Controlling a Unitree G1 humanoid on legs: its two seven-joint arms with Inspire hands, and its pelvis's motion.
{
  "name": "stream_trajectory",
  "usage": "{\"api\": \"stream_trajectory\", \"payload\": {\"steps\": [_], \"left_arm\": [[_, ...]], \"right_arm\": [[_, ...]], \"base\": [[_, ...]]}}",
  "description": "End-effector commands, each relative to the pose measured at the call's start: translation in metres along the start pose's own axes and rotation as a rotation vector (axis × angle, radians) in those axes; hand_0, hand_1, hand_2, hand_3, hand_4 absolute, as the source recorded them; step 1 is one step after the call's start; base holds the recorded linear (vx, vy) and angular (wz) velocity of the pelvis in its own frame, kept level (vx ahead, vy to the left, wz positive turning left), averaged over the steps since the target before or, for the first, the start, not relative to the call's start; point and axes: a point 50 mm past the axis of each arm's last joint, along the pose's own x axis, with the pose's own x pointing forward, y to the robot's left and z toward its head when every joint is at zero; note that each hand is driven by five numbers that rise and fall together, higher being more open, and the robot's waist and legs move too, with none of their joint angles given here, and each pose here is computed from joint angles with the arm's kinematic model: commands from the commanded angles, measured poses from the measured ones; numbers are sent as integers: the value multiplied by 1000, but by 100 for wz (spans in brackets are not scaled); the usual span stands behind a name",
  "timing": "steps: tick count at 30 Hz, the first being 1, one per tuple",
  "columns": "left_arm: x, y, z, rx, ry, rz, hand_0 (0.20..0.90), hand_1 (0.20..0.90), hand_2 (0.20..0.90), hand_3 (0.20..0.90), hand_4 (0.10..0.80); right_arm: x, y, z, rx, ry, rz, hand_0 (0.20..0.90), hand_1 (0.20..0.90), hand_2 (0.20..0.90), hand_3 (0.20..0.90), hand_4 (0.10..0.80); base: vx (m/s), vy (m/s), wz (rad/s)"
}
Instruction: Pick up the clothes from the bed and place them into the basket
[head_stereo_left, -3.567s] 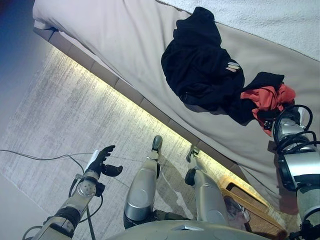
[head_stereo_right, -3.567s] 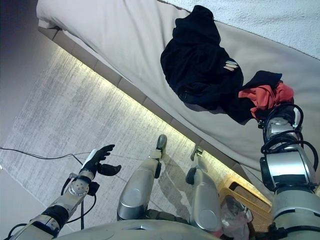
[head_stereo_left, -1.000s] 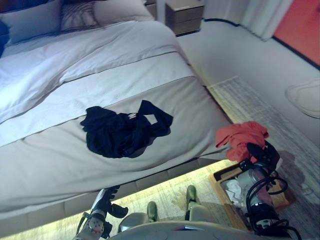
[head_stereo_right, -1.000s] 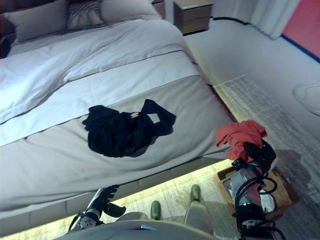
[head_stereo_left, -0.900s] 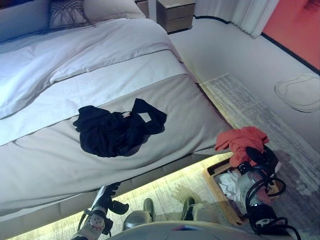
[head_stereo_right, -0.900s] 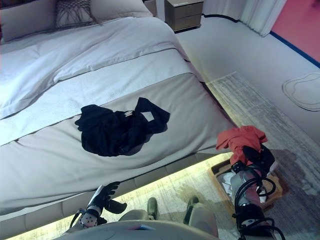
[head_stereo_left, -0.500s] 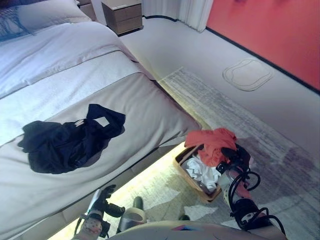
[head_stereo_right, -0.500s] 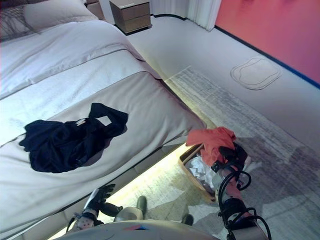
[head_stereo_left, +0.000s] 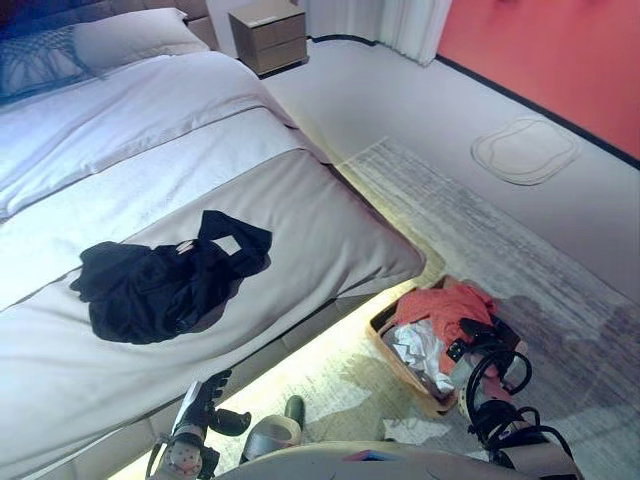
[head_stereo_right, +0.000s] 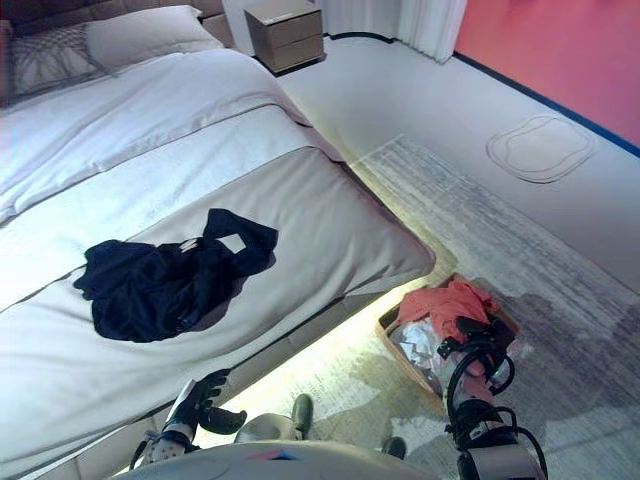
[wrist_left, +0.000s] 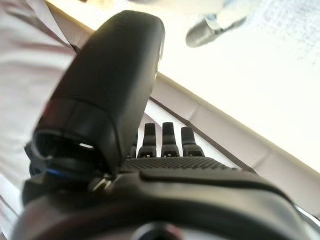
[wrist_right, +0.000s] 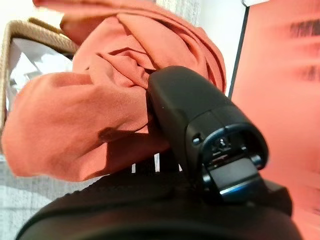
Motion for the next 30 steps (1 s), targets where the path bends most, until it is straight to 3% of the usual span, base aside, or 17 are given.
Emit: {"api": "stream_trajectory", "payload": {"steps": [1, 20, 21, 22, 30], "left_arm": [[6, 7, 15, 36, -87, 9, 900, 900, 900, 900, 800], [1, 9, 6, 41, -82, 4, 900, 900, 900, 900, 800], [1, 9, 5, 43, -80, 3, 900, 900, 900, 900, 800], [0, 9, 4, 45, -78, 1, 900, 900, 900, 900, 800], [-1, 10, -3, 53, -37, -16, 900, 900, 900, 900, 800]], "right_arm": [[20, -2, 82, 110, -235, -11, 300, 300, 300, 200, 100], [35, -19, 122, 157, -259, -106, 300, 300, 300, 200, 100], [36, -21, 123, 151, -262, -113, 368, 368, 368, 280, 180], [37, -23, 125, 148, -263, -116, 900, 900, 900, 900, 800], [42, -26, 126, 121, -228, -80, 900, 900, 900, 900, 800]], "base": [[-1, -34, 5], [17, -13, 2], [0, 0, 0], [0, 0, 0], [13, 0, 0]]}}
